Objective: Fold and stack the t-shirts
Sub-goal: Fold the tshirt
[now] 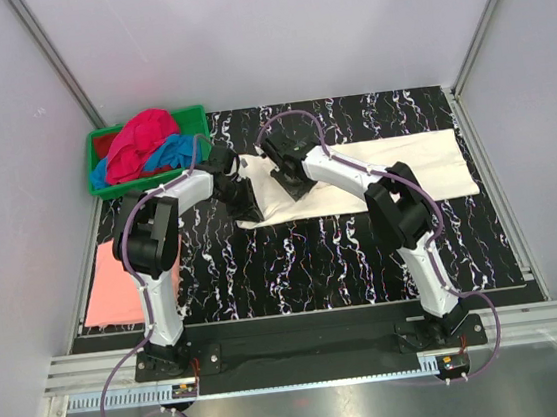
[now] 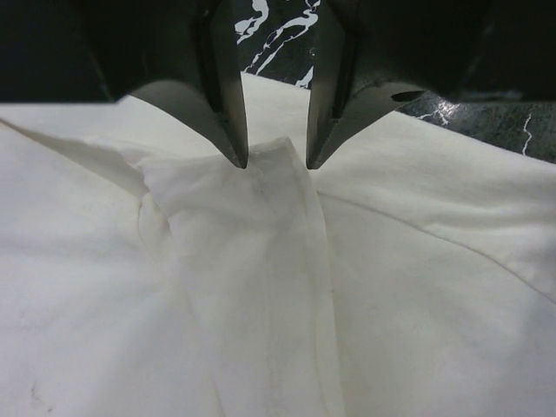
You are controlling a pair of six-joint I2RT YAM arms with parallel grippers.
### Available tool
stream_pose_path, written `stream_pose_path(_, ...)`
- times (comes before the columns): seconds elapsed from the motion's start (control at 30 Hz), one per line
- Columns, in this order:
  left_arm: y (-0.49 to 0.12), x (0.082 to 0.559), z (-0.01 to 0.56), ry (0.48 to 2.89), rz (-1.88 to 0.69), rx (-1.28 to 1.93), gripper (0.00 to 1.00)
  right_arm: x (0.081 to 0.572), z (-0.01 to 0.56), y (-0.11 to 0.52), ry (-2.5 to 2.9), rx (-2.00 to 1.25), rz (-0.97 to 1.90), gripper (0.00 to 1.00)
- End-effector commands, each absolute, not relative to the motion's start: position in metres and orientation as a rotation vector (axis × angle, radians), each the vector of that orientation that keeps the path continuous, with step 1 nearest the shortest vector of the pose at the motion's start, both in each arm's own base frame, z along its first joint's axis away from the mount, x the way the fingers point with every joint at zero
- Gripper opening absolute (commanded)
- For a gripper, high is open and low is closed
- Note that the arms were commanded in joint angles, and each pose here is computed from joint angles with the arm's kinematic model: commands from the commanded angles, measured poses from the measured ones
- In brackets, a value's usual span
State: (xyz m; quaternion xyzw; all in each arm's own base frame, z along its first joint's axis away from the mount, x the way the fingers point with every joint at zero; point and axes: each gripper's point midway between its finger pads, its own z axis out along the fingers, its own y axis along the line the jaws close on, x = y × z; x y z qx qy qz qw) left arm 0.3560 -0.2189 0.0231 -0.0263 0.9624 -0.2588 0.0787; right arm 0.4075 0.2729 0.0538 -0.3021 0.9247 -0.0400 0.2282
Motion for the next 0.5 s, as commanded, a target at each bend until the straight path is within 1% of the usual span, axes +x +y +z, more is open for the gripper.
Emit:
stream_pose_path(0.0, -0.219, 0.362, 0.04, 2.824, -0.811, -0.067, 0.24, 0.411, 0.049, 0.271, 2.522, -0.864, -0.196, 0.4)
stream_pose_path(0.1, -0.218, 0.363, 0.04, 2.823, -0.809, -0.072, 0.24, 0.413, 0.044, 0.269, 2.524, -0.857, -0.218, 0.36)
stream_pose_path(0.33, -0.218, 0.361, 0.037, 2.833, -0.817, -0.073, 0.24, 0.422, 0.045, 0.264, 2.501, -0.824, -0.279, 0.25)
stream_pose_path(0.47, -0.217, 0.36, 0.036, 2.834, -0.814, -0.076, 0.24, 0.429, 0.052, 0.262, 2.479, -0.791, -0.309, 0.11)
